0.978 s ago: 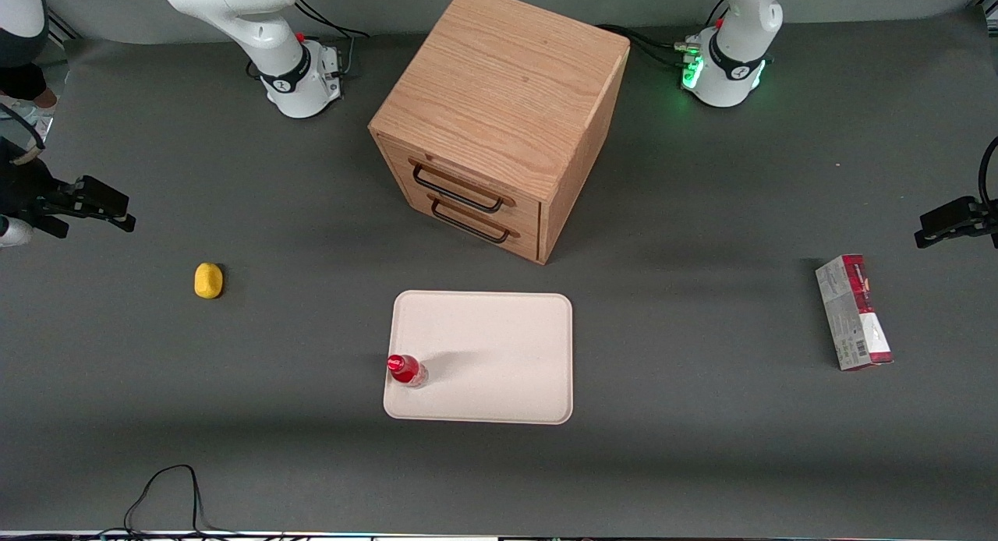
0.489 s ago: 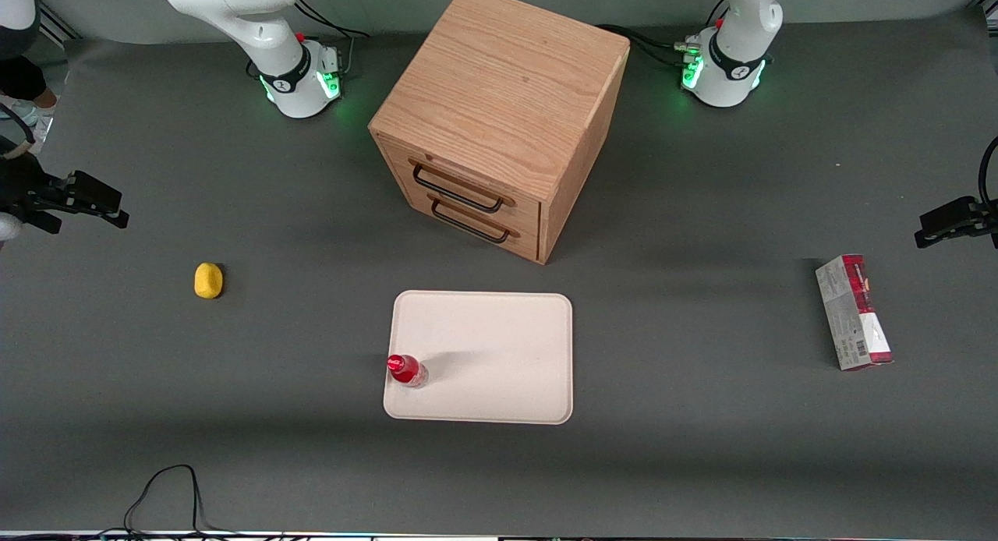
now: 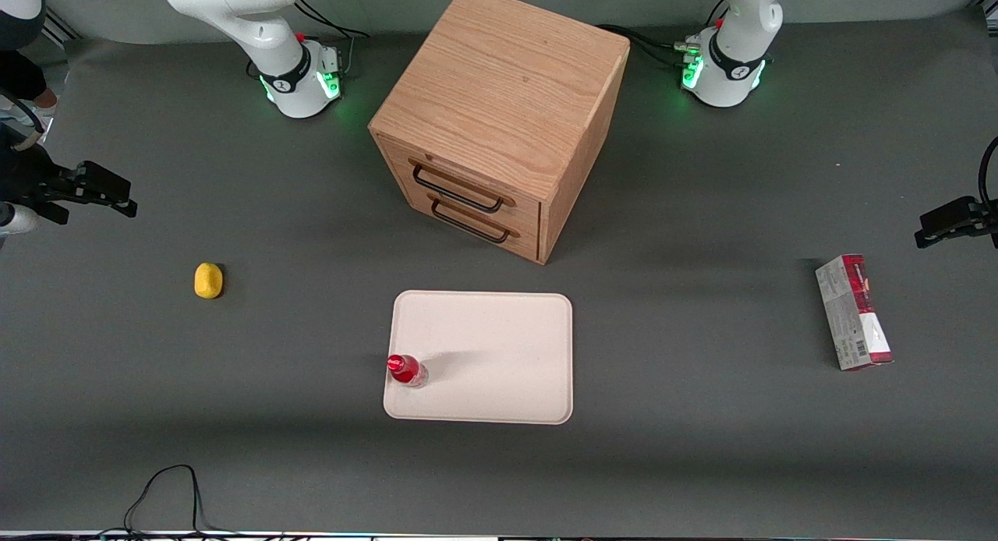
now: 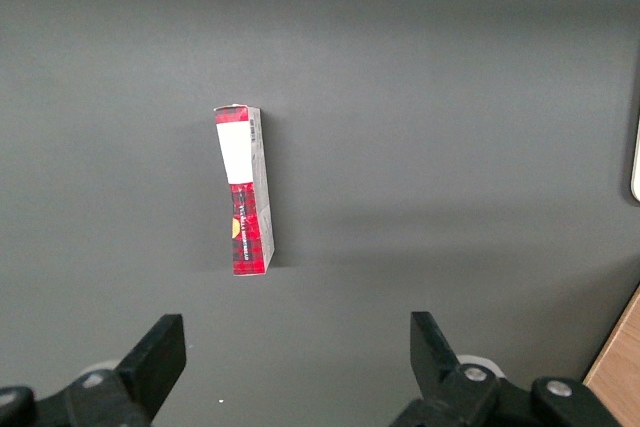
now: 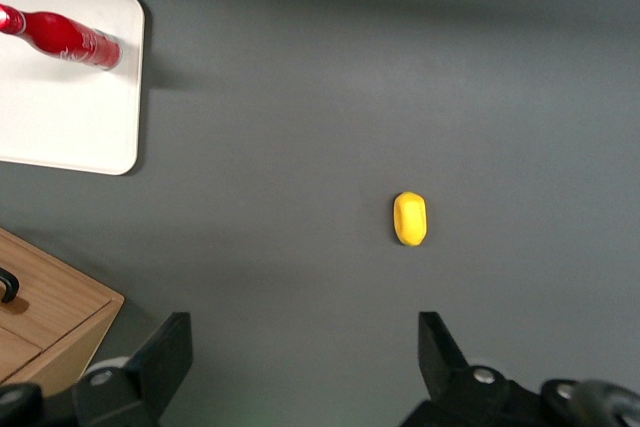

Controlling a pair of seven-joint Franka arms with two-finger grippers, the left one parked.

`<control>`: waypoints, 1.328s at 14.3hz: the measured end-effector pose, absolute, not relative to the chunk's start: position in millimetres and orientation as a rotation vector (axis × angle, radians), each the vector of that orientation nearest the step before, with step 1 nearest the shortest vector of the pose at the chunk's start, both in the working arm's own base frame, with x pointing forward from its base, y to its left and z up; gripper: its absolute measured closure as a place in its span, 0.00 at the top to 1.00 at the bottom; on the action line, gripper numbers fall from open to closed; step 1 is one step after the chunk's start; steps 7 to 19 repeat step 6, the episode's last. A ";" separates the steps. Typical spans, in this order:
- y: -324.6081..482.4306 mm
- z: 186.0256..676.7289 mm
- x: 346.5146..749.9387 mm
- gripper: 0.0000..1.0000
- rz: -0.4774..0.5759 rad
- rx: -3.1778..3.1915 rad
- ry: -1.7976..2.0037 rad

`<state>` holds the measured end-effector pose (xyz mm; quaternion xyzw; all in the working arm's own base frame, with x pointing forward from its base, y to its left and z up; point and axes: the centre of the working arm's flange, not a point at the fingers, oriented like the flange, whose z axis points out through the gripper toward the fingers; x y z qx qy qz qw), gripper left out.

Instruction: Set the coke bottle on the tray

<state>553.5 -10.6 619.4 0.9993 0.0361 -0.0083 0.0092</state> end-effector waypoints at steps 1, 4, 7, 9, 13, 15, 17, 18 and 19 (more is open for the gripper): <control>-11.0 618.9 553.7 1.00 -0.028 3.121 0.112; -12.0 619.1 553.7 1.00 -0.027 3.120 0.109; -13.0 619.2 553.7 1.00 -0.027 3.120 0.107; -13.0 619.2 553.7 1.00 -0.027 3.120 0.107; -13.0 619.2 553.7 1.00 -0.027 3.120 0.107; -13.0 619.2 553.7 1.00 -0.027 3.120 0.107; -13.0 619.2 553.7 1.00 -0.027 3.120 0.107; -13.0 619.2 553.7 1.00 -0.027 3.120 0.107; -13.0 619.2 553.7 1.00 -0.027 3.120 0.107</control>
